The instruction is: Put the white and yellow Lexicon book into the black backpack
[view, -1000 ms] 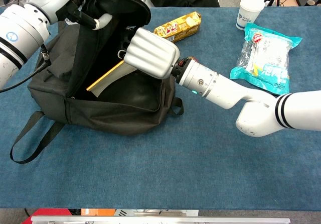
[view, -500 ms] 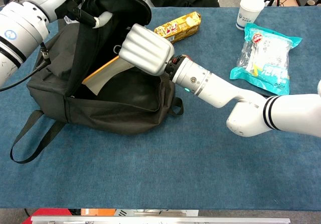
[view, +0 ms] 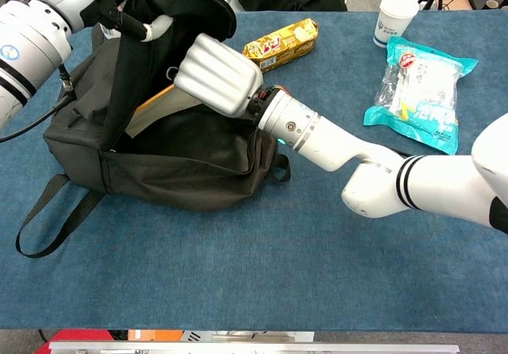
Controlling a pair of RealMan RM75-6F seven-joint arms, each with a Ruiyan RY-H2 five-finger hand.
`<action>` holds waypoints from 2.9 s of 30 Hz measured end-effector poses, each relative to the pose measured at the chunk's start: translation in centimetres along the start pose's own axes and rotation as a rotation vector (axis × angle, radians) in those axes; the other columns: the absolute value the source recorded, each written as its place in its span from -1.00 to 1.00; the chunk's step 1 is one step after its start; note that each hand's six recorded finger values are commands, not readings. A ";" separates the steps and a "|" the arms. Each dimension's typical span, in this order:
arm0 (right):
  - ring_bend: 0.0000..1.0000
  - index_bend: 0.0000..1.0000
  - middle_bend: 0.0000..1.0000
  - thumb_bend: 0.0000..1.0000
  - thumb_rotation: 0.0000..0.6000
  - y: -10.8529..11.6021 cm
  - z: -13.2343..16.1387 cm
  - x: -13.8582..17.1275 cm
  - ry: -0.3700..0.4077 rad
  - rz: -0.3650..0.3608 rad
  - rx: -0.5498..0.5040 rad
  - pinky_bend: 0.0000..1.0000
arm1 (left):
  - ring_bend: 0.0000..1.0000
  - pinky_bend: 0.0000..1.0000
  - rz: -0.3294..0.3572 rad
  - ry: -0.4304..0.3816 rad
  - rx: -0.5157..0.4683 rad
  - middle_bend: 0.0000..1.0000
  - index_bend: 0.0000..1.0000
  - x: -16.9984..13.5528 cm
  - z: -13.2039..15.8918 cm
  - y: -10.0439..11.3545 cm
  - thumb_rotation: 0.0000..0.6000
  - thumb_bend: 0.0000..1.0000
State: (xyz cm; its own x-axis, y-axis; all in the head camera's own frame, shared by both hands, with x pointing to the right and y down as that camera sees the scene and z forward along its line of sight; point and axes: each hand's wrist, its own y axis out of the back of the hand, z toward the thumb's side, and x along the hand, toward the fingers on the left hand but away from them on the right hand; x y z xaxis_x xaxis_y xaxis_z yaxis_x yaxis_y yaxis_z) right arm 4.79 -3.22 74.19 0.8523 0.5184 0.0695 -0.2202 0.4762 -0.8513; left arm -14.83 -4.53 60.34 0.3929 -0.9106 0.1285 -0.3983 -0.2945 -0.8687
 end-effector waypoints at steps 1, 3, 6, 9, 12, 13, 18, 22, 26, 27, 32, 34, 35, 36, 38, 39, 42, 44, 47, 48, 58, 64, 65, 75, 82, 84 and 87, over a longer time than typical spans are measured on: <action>0.20 0.83 0.43 -0.19 1.00 -0.1 0.1 0.0 0.000 0.004 -0.003 0.41 | 0.57 1.00 0.001 0.001 0.000 0.50 0.30 0.0 0.0 0.1 1.00 -0.17; 0.20 0.83 0.42 -0.20 1.00 -0.2 0.3 0.1 0.004 0.013 -0.008 0.41 | 0.57 1.00 0.003 0.003 0.001 0.50 0.30 -0.1 -0.1 0.1 1.00 -0.17; 0.19 0.83 0.40 -0.23 1.00 -0.4 0.5 0.3 0.009 0.020 -0.018 0.41 | 0.57 1.00 0.003 0.004 0.001 0.50 0.30 -0.1 -0.2 0.2 1.00 -0.17; 0.15 0.83 0.34 -0.30 1.00 -0.9 0.9 0.9 0.010 0.047 -0.042 0.40 | 0.57 1.00 0.000 -0.002 0.000 0.50 0.30 -0.2 -0.1 0.2 1.00 -0.17; 0.11 0.75 0.28 -0.38 1.00 -1.4 1.2 1.3 0.006 0.074 -0.074 0.36 | 0.57 1.00 -0.004 -0.004 0.001 0.50 0.30 -0.3 -0.2 0.1 1.00 -0.17; 0.08 0.64 0.23 -0.41 1.00 -1.5 1.2 1.4 0.005 0.079 -0.082 0.34 | 0.56 1.00 -0.006 -0.004 0.001 0.50 0.30 -0.4 -0.2 0.1 1.00 -0.17; -0.11 -0.03 -0.02 -0.58 1.00 -1.7 1.3 1.6 -0.003 0.096 -0.122 0.20 | 0.56 1.00 -0.011 -0.001 -0.004 0.50 0.30 -0.4 -0.3 0.2 1.00 -0.17; -0.22 -0.46 -0.16 -0.72 1.00 -1.6 0.9 1.6 -0.014 0.096 -0.149 0.14 | 0.56 1.00 -0.011 0.002 -0.005 0.50 0.30 -0.4 -0.5 0.3 1.00 -0.17; -0.28 -0.69 -0.22 -0.82 1.00 -1.3 0.4 1.4 -0.029 0.085 -0.172 0.09 | 0.56 1.00 -0.014 0.000 -0.005 0.50 0.30 -0.5 -0.5 0.3 1.00 -0.17; -0.29 -0.72 -0.23 -0.84 1.00 -1.2 0.2 1.4 -0.035 0.083 -0.178 0.09 | 0.56 1.00 -0.015 -0.001 -0.004 0.50 0.30 -0.5 -0.5 0.3 1.00 -0.17; -0.33 -0.84 -0.29 -0.91 1.00 -1.2 -0.5 1.5 -0.051 0.086 -0.201 0.06 | 0.56 1.00 -0.016 -0.003 -0.003 0.50 0.29 -0.6 -0.5 0.3 1.00 -0.17; -0.33 -0.84 -0.30 -0.91 1.00 -1.2 -0.6 1.6 -0.054 0.092 -0.220 0.06 | 0.56 1.00 -0.016 -0.003 -0.003 0.50 0.29 -0.6 -0.5 0.3 1.00 -0.17; -0.33 -0.84 -0.30 -0.91 1.00 -1.3 -0.6 1.7 -0.055 0.095 -0.229 0.06 | 0.56 1.00 -0.017 -0.003 -0.002 0.50 0.29 -0.6 -0.5 0.3 1.00 -0.17; -0.33 -0.84 -0.30 -0.91 1.00 -1.3 -0.7 1.8 -0.055 0.100 -0.242 0.06 | 0.56 1.00 -0.018 -0.003 0.000 0.49 0.29 -0.6 -0.6 0.3 1.00 -0.17; -0.33 -0.84 -0.30 -0.91 1.00 -1.4 -0.8 2.1 -0.053 0.110 -0.260 0.06 | 0.56 1.00 -0.019 -0.002 0.003 0.49 0.29 -0.7 -0.6 0.3 1.00 -0.17; -0.33 -0.84 -0.30 -0.91 1.00 -1.5 -0.8 2.3 -0.050 0.119 -0.273 0.06 | 0.56 1.00 -0.020 -0.002 0.004 0.49 0.29 -0.7 -0.6 0.3 1.00 -0.17; -0.33 -0.78 -0.30 -0.91 1.00 -1.8 -1.0 3.0 -0.042 0.144 -0.301 0.06 | 0.55 1.00 -0.022 0.001 0.005 0.49 0.29 -0.8 -0.7 0.3 1.00 -0.17; -0.33 -0.68 -0.29 -0.91 1.00 -1.9 -1.1 3.6 -0.034 0.160 -0.317 0.06 | 0.55 1.00 -0.022 0.004 0.006 0.49 0.29 -0.8 -0.8 0.4 1.00 -0.17; -0.33 -0.51 -0.25 -0.91 1.00 -2.0 -1.1 4.6 -0.023 0.187 -0.333 0.08 | 0.55 1.00 -0.025 0.006 0.010 0.49 0.29 -0.8 -1.0 0.3 1.00 -0.17; -0.32 -0.47 -0.23 -0.91 1.00 -2.0 -1.2 5.0 -0.021 0.195 -0.328 0.11 | 0.55 1.00 -0.026 0.007 0.010 0.49 0.29 -0.8 -1.0 0.2 1.00 -0.17; 0.20 -0.19 0.07 -0.91 1.00 -3.0 -1.1 6.0 -0.063 0.250 -0.318 0.90 | 0.55 1.00 -0.025 0.011 0.014 0.49 0.29 -0.9 -1.1 0.1 1.00 -0.17; 0.34 -0.06 0.14 -0.89 1.00 -3.4 -1.0 5.3 -0.118 0.265 -0.352 1.00 | 0.55 1.00 -0.024 0.012 0.019 0.49 0.29 -0.9 -1.1 0.0 1.00 -0.17; 0.36 -0.03 0.16 -0.87 1.00 -3.3 -1.0 5.1 -0.129 0.264 -0.361 1.00 | 0.55 1.00 -0.024 0.013 0.021 0.49 0.29 -0.9 -1.1 0.0 1.00 -0.17; 0.48 0.15 0.25 -0.71 1.00 -2.5 -0.1 3.2 -0.183 0.232 -0.428 1.00 | 0.55 1.00 -0.020 0.015 0.024 0.49 0.29 -1.0 -1.0 0.0 1.00 -0.17; 0.44 0.16 0.24 -0.71 1.00 -2.4 0.9 3.3 -0.159 0.238 -0.449 1.00 | 0.55 1.00 -0.020 0.015 0.026 0.49 0.29 -1.1 -0.9 0.0 1.00 -0.17; 0.27 0.05 0.13 -0.72 1.00 -2.5 0.9 3.5 -0.152 0.245 -0.467 0.88 | 0.55 1.00 -0.020 0.016 0.027 0.49 0.29 -1.1 -0.9 0.0 1.00 -0.17; 0.00 -0.33 -0.07 -0.73 1.00 -2.5 0.8 3.8 -0.142 0.256 -0.500 0.53 | 0.55 1.00 -0.019 0.017 0.027 0.49 0.29 -1.0 -0.9 0.1 1.00 -0.17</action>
State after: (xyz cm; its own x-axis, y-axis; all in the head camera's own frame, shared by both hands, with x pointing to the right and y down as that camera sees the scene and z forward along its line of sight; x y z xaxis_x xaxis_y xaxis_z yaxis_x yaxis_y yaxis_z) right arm 8.25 -1.87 76.95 0.7216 0.6797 -0.1313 -0.1307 -0.0524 -0.9900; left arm -16.03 -3.89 60.59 0.3858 -0.9097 0.1536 -0.3681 -0.3045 -0.8785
